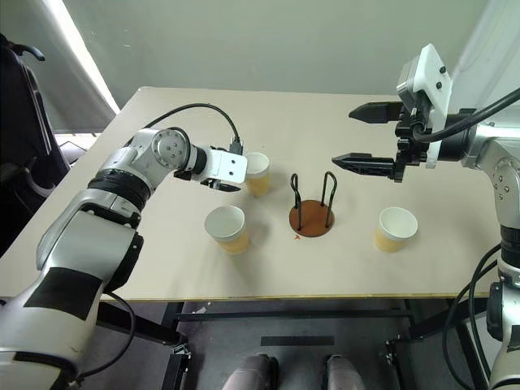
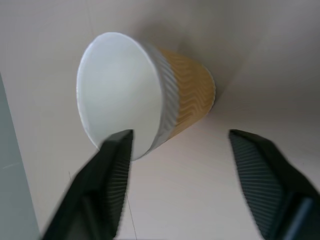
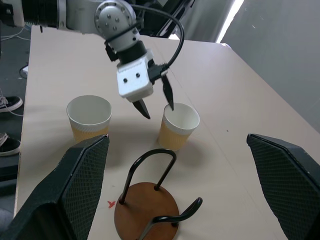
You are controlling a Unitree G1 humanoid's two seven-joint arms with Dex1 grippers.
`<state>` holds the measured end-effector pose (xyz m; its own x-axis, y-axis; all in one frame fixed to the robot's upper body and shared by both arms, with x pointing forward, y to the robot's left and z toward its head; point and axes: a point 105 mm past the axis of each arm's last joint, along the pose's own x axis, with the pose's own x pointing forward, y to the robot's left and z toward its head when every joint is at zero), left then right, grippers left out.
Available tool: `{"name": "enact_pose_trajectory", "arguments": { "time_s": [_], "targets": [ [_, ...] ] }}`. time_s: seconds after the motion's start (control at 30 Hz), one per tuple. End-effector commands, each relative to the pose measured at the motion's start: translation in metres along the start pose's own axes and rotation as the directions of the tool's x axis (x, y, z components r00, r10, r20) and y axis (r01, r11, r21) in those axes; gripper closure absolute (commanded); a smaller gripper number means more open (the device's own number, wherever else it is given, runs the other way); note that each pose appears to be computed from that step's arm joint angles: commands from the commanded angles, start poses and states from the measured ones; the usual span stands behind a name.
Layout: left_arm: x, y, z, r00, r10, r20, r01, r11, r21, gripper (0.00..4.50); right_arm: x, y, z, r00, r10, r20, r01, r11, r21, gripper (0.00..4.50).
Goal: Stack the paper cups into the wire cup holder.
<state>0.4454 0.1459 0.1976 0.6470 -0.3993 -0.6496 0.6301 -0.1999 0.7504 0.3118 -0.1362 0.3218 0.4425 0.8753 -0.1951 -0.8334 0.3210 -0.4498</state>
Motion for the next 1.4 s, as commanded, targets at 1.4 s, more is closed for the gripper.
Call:
{"name": "enact_pose_trajectory", "arguments": {
  "time_s": [1.4],
  "targets": [
    [-0.110, 0.072, 0.115, 0.765, -0.125, 0.631, 0.264, 0.955, -0.132, 4.48, -0.025, 0.026, -0.009, 0.991, -0.049, -0.126, 0.054, 0.998, 0.038, 0.00]
  ]
}}
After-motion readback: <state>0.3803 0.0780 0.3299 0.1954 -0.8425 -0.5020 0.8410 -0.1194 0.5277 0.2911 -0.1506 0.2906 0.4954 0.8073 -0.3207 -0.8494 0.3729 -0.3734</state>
